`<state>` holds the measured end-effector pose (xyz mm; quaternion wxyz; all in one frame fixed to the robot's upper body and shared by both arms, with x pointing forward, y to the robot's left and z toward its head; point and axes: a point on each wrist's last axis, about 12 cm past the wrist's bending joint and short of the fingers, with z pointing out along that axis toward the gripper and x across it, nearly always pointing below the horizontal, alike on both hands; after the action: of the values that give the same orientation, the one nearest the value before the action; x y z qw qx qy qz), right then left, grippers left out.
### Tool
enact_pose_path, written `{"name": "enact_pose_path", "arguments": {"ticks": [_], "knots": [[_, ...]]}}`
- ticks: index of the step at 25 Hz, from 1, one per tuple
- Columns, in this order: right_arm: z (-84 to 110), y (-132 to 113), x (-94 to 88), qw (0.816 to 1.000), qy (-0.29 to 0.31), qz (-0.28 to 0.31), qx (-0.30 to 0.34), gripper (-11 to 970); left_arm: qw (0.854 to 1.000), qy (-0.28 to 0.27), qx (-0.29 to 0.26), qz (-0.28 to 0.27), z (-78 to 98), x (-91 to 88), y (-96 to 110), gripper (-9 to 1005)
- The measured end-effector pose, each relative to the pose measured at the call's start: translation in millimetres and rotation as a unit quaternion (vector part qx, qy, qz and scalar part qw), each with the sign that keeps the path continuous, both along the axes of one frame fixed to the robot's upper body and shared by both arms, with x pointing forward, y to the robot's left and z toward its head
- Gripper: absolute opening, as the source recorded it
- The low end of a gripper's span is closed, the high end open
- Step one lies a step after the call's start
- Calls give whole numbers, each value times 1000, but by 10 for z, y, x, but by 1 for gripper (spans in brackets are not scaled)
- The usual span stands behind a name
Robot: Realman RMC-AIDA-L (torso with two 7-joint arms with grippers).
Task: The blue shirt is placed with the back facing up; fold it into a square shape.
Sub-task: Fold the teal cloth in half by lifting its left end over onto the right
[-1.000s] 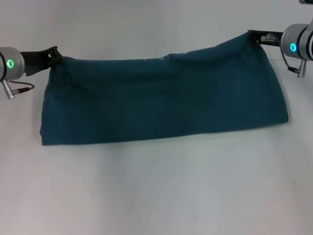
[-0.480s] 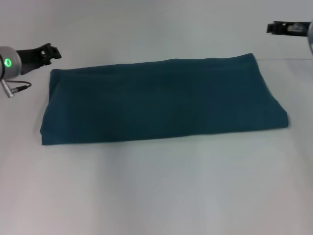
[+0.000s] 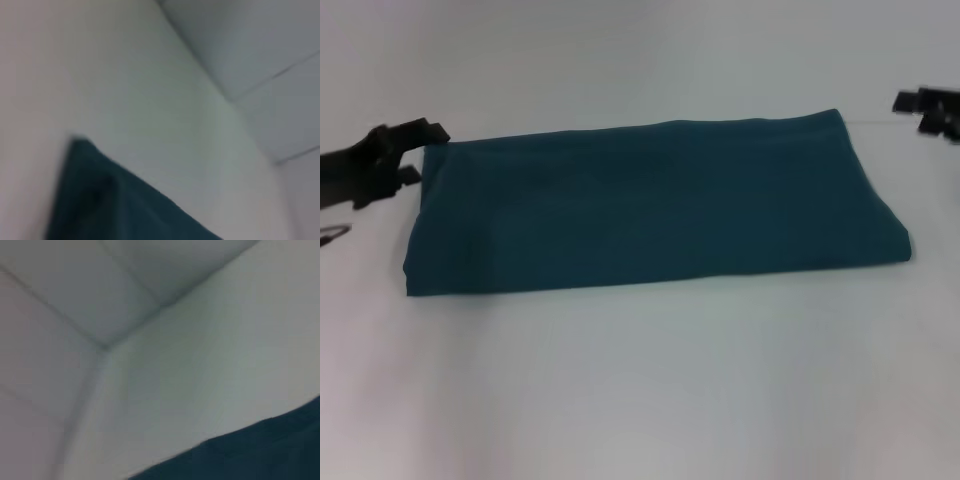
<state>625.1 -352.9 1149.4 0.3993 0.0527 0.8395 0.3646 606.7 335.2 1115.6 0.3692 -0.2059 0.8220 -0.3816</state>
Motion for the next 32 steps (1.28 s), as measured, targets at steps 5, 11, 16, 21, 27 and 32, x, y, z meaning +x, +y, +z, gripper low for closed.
{"name": "enact_pose_path", "arguments": {"ticks": [5, 11, 16, 21, 27, 32], "knots": [[-240, -129, -610, 983, -25, 32, 181, 690, 993, 12, -119, -8, -142, -496, 219, 834], [-383, -191, -928, 972, -14, 40, 232, 691, 980, 49, -191, 22, -433, -887, 315, 921], [-381, -116, -901, 973, -10, 63, 221, 688, 973, 79, -207, 64, -636, -987, 308, 921], [-412, -68, -878, 975, -4, 68, 211, 686, 967, 96, -214, 98, -754, -969, 269, 922], [-429, -55, -876, 976, -2, 66, 209, 686, 966, 102, -212, 109, -793, -880, 192, 922], [-438, -51, -885, 976, -1, 67, 209, 686, 964, 108, -210, 120, -832, -838, 165, 921]]}}
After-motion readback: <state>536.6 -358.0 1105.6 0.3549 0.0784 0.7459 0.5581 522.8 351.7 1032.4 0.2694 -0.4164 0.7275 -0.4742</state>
